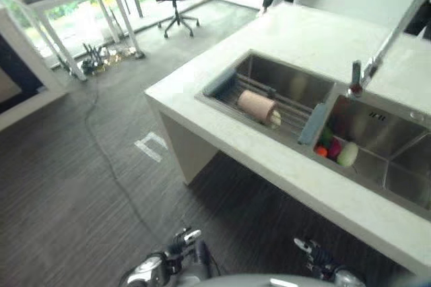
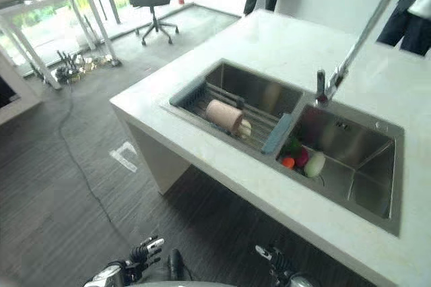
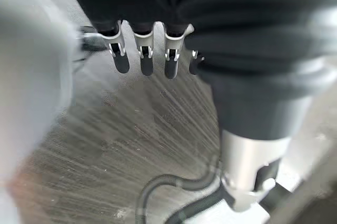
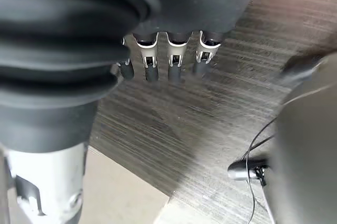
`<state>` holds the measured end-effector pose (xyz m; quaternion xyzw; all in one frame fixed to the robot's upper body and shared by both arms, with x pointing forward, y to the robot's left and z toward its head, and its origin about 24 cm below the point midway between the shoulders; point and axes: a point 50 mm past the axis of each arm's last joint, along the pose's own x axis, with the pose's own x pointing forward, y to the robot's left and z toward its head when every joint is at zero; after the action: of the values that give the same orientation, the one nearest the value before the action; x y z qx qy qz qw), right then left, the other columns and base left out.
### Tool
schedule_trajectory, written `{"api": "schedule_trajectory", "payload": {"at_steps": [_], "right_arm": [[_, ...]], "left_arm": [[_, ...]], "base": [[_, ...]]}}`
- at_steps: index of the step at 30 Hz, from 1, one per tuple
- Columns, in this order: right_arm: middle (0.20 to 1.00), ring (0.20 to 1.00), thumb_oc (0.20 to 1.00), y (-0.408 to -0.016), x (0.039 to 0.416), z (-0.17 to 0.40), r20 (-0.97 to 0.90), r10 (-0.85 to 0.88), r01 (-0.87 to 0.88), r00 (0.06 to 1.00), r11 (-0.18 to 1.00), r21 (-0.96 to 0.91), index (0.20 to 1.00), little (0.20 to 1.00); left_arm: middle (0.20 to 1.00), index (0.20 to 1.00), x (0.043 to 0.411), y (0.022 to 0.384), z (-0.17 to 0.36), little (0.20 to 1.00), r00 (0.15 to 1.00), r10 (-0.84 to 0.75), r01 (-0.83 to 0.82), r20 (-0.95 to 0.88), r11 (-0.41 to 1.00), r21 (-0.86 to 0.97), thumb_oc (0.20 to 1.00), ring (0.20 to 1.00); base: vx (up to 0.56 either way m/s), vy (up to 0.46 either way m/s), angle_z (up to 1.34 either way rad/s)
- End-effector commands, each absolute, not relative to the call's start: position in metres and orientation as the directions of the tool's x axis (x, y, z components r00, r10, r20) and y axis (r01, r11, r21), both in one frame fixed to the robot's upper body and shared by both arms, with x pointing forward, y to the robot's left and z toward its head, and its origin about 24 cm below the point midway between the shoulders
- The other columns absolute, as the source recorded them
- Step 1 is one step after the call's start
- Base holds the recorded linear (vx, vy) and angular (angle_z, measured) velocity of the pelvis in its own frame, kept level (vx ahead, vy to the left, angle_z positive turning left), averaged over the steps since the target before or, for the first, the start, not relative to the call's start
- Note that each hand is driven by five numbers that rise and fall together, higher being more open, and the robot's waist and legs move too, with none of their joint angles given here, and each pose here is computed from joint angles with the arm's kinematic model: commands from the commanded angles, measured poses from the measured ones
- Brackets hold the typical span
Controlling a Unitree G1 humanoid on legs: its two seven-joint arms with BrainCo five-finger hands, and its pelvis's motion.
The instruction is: Place the dishes in the dishwasher.
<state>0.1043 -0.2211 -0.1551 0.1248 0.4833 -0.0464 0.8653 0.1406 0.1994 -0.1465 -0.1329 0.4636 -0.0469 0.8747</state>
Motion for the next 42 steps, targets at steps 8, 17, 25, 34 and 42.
{"api": "schedule_trajectory", "payload": {"at_steps": [8, 17, 25, 34, 42], "right_arm": [[1.000, 1.000, 1.000, -0.234, 0.104, -0.154, -0.848, -0.072, 0.329, 0.525, 0.936, 0.125, 1.000, 1.000], [1.000, 1.000, 1.000, -0.255, 0.115, -0.145, -0.807, -0.196, 0.485, 0.557, 0.866, 0.125, 1.000, 1.000], [1.000, 1.000, 1.000, -0.261, 0.115, -0.144, -0.828, -0.180, 0.385, 0.531, 0.922, 0.046, 1.000, 1.000], [1.000, 1.000, 1.000, -0.253, 0.098, -0.152, -0.857, -0.155, 0.396, 0.491, 0.916, 0.061, 1.000, 1.000], [1.000, 1.000, 1.000, -0.254, 0.096, -0.152, -0.857, -0.177, 0.446, 0.485, 0.892, 0.068, 1.000, 1.000]], "left_arm": [[1.000, 1.000, 0.148, 0.198, -0.143, 1.000, 0.574, -0.225, 0.071, -0.787, 0.971, -0.226, 1.000, 1.000], [1.000, 1.000, 0.161, 0.226, -0.128, 1.000, 0.716, -0.015, -0.220, -0.698, 0.944, -0.246, 1.000, 1.000], [1.000, 1.000, 0.134, 0.227, -0.143, 1.000, 0.633, 0.032, -0.309, -0.774, 0.926, -0.215, 1.000, 1.000], [1.000, 1.000, 0.130, 0.233, -0.143, 1.000, 0.648, 0.085, -0.335, -0.757, 0.924, -0.183, 1.000, 1.000], [1.000, 1.000, 0.128, 0.259, -0.134, 1.000, 0.619, 0.346, -0.627, -0.705, 0.759, -0.178, 1.000, 1.000]], "base": [[0.05, 0.175, -0.12], [-0.07, -0.196, -1.37], [0.10, -0.150, -0.51], [0.06, 0.110, -0.19], [-0.02, -0.003, 0.10]]}}
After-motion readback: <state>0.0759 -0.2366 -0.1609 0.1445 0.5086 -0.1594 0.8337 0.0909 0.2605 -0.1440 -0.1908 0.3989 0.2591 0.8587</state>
